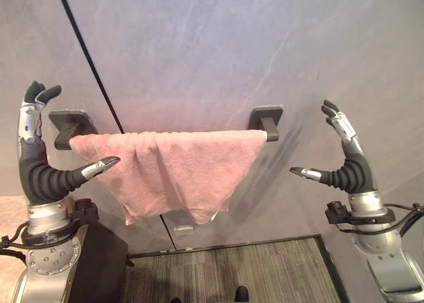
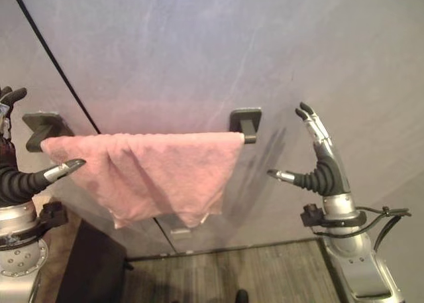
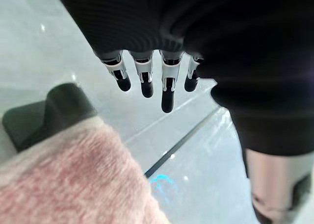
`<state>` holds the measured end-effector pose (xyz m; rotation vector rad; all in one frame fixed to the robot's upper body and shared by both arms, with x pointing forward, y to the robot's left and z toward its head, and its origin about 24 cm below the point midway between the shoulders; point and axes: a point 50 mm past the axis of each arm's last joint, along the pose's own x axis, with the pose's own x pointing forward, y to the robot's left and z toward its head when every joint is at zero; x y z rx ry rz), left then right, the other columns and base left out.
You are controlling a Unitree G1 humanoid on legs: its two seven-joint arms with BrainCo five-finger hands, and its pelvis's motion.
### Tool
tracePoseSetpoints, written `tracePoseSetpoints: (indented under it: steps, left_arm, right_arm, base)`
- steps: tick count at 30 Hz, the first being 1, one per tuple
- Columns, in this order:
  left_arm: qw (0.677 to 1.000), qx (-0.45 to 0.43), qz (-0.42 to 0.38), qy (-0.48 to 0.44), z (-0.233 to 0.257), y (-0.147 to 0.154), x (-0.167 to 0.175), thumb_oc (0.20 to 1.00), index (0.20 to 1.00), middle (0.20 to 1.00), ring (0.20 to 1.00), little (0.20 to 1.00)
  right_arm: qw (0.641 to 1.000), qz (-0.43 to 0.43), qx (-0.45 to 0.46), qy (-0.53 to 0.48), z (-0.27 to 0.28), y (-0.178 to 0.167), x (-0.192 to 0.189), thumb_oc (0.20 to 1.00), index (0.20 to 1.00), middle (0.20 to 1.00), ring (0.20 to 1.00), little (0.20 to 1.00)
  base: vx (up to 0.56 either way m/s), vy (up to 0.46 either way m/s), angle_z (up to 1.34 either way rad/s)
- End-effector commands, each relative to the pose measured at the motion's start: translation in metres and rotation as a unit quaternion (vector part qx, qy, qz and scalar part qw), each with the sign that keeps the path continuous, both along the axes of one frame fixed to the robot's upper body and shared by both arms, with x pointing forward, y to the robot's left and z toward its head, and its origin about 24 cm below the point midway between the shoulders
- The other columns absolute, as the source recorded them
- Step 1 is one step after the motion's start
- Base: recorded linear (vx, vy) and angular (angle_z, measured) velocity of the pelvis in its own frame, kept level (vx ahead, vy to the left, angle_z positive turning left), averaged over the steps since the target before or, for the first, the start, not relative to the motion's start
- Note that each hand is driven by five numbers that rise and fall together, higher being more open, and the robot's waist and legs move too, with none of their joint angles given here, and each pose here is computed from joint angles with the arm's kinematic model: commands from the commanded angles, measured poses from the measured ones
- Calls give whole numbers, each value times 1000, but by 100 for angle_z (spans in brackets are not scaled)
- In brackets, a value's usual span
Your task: Put brush and paste in cup on sink, flatten towel.
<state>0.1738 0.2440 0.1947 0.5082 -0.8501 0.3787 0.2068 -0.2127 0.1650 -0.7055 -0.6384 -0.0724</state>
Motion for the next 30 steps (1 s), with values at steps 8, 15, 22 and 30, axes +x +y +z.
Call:
tracePoseSetpoints:
  steps: [8, 15, 22, 30]
  left_arm:
    - [991, -95, 52, 76, -39, 26, -10, 1000, 1000, 1000, 1000, 1000]
    - [948, -167, 71, 260, -114, 43, -12, 1000, 1000, 1000, 1000, 1000]
    - [886, -175, 29, 428, -182, 31, -8, 1000, 1000, 1000, 1000, 1000]
    - [815, -180, 18, 551, -239, 21, -15, 1000, 1000, 1000, 1000, 1000]
  right_arm:
    - [987, -90, 120, 51, -29, -42, -9, 1000, 1000, 1000, 1000, 1000]
    - [959, -170, 133, 184, -85, -71, -16, 1000, 1000, 1000, 1000, 1000]
    - [916, -203, 142, 316, -148, -77, -14, 1000, 1000, 1000, 1000, 1000]
    - [845, -208, 182, 458, -218, -64, -21, 1000, 1000, 1000, 1000, 1000]
  base:
    - [-15, -11, 7]
    - [10, -15, 9]
    - [-1, -11, 9]
    - [0, 0, 0]
